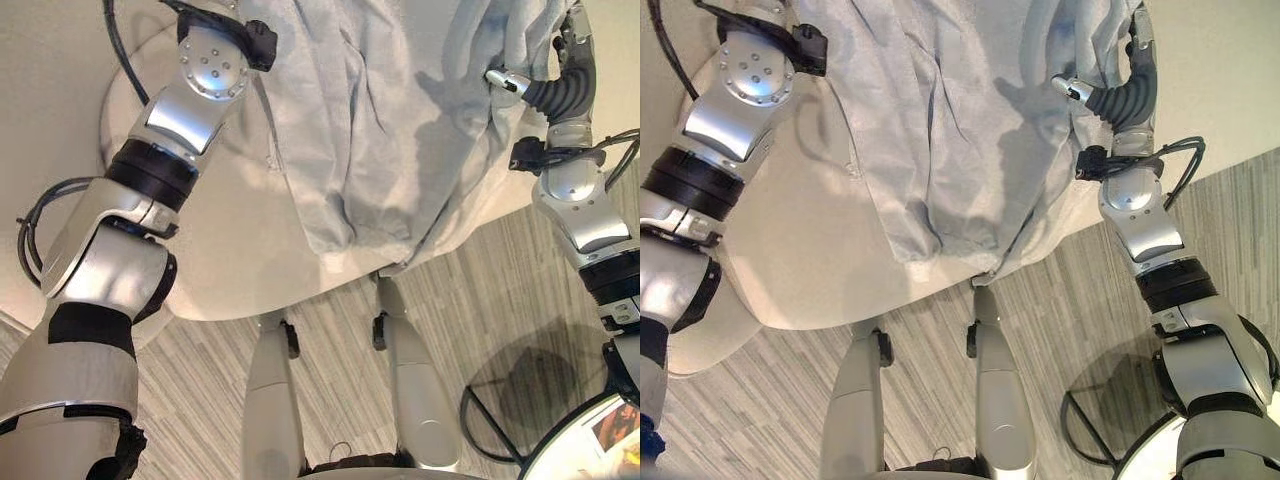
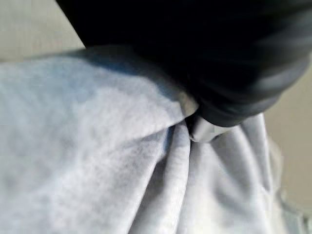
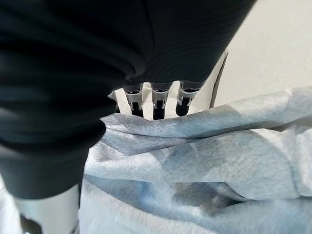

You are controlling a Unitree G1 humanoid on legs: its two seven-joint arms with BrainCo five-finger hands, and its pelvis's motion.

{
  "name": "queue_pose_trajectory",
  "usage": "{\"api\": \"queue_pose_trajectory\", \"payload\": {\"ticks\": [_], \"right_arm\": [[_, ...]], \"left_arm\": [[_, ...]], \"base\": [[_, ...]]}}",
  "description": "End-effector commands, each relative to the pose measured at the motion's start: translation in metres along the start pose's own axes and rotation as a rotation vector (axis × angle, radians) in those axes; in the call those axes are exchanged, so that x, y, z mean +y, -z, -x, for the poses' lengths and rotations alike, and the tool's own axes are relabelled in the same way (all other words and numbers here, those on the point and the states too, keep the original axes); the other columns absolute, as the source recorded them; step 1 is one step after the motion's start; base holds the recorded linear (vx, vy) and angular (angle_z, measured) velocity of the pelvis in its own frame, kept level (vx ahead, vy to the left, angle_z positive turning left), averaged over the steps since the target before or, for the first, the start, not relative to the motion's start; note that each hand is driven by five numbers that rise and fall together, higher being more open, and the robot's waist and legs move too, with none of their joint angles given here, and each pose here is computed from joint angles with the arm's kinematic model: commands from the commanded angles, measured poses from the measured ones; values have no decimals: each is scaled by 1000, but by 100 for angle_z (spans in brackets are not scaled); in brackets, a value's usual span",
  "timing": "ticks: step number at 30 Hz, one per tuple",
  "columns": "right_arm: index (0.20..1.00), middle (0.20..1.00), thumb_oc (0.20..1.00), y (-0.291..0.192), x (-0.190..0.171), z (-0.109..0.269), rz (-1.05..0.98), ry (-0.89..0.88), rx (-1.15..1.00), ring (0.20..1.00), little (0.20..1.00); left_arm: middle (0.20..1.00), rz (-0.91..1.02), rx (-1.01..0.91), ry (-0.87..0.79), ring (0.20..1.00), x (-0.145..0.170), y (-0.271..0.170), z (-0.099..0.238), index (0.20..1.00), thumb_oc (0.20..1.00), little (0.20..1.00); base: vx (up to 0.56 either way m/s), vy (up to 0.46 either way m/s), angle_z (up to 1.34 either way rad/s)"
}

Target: Hang the clothes on the sofa on the clothes rack.

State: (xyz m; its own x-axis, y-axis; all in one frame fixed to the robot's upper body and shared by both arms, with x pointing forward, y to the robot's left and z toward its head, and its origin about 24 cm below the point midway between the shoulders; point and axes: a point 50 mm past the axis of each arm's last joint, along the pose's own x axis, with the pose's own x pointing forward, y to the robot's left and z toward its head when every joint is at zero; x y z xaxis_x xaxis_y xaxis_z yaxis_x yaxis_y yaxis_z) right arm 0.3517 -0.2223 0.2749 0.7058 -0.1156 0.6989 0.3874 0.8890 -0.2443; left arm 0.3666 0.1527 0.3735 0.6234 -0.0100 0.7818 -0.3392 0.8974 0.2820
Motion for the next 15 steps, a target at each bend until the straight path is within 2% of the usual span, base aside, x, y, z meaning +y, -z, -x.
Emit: {"api": "queue_pose_trajectory", "payload": {"ticks": [1, 15], "right_arm": [[200, 200, 200, -19, -14, -12, -30, 104, -92, 200, 200], [200, 200, 200, -55, 0, -17, 13, 69, -262, 200, 200]], "left_arm": [[200, 71, -113, -93, 200, 15, -27, -14, 200, 200, 200], [200, 45, -108, -95, 200, 19, -19, -6, 200, 200, 200]], "base": [[0, 0, 0], [-1, -1, 1]]}}
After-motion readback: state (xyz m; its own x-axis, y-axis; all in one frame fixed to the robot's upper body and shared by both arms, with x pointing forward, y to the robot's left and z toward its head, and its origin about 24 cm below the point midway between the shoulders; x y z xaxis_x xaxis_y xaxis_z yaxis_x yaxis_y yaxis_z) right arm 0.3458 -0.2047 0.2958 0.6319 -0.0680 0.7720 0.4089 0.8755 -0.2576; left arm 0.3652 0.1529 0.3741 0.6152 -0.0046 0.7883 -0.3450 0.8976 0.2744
